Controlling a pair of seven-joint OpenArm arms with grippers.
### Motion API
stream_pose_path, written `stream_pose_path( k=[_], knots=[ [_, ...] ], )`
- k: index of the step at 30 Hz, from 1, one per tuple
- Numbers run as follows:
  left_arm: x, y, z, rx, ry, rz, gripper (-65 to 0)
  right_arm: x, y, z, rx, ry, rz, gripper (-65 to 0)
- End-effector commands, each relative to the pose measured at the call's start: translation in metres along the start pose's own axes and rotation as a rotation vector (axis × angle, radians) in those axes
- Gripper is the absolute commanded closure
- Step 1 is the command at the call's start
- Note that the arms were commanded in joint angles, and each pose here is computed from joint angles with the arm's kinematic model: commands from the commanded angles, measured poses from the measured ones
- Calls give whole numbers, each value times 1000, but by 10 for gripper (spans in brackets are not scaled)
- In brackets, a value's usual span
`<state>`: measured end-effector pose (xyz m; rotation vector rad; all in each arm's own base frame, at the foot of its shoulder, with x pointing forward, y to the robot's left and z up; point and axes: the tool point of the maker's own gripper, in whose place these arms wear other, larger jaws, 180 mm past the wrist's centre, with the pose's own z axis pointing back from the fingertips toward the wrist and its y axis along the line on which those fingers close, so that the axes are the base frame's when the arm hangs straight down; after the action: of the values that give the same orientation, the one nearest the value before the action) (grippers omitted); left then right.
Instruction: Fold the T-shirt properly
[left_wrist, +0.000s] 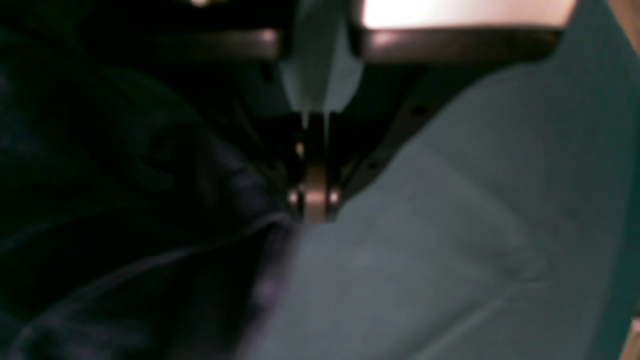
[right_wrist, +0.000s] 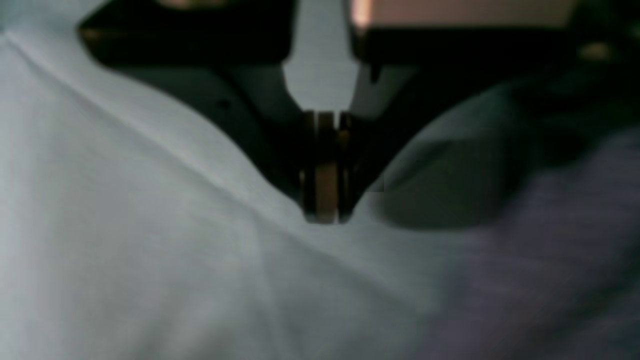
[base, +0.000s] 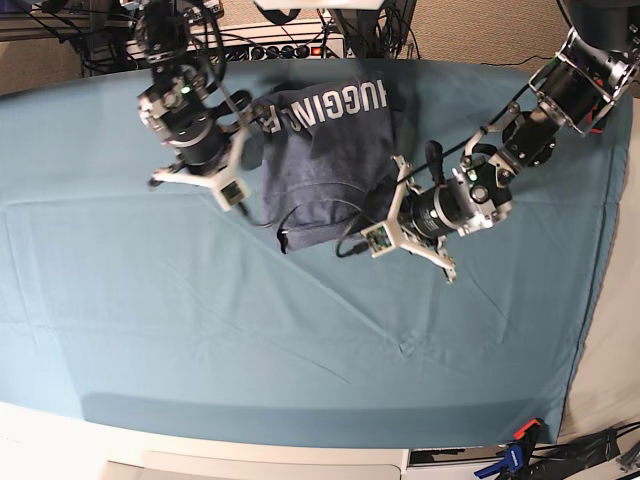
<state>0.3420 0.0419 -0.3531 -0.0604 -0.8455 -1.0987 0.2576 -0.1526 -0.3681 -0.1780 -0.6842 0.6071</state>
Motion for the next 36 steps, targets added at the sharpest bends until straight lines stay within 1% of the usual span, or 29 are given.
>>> stream_pose_path(
  k=[1, 7, 12, 15, 18, 24, 28, 31, 34, 36],
  knots=[
    [13, 21, 7, 49, -45, 8, 0, 8, -17, 4, -42, -43, -23, 0],
    [10, 60, 20, 141, -55, 69, 0, -12, -73, 16, -162, -42, -163, 0],
    [-9, 87, 35, 205, -15, 75, 0, -27, -106, 29, -226, -48, -260, 0],
    [-26, 97, 44, 231, 23, 73, 0, -31, -121, 36, -251, -53, -274, 0],
    [-47, 104, 53, 269, 62, 107, 0, -35, -131, 40, -274, -46, -273, 0],
    [-91, 89, 62, 256, 158, 159, 0, -46, -131, 42, -277, -13, -273, 0],
    [-121, 71, 69, 245, 213, 219, 0, -62, -130, 46, -282, 38, -238, 0],
    [-147, 61, 80, 251, 252, 289, 0, -81, -131, 51, -300, 104, -193, 0],
    [-170, 48, 95, 233, 271, 389, 0, -102, -131, 59, -307, 156, -191, 0],
    [-183, 37, 106, 210, 290, 437, 0, -118, -132, 66, -318, 193, -200, 0]
  ],
)
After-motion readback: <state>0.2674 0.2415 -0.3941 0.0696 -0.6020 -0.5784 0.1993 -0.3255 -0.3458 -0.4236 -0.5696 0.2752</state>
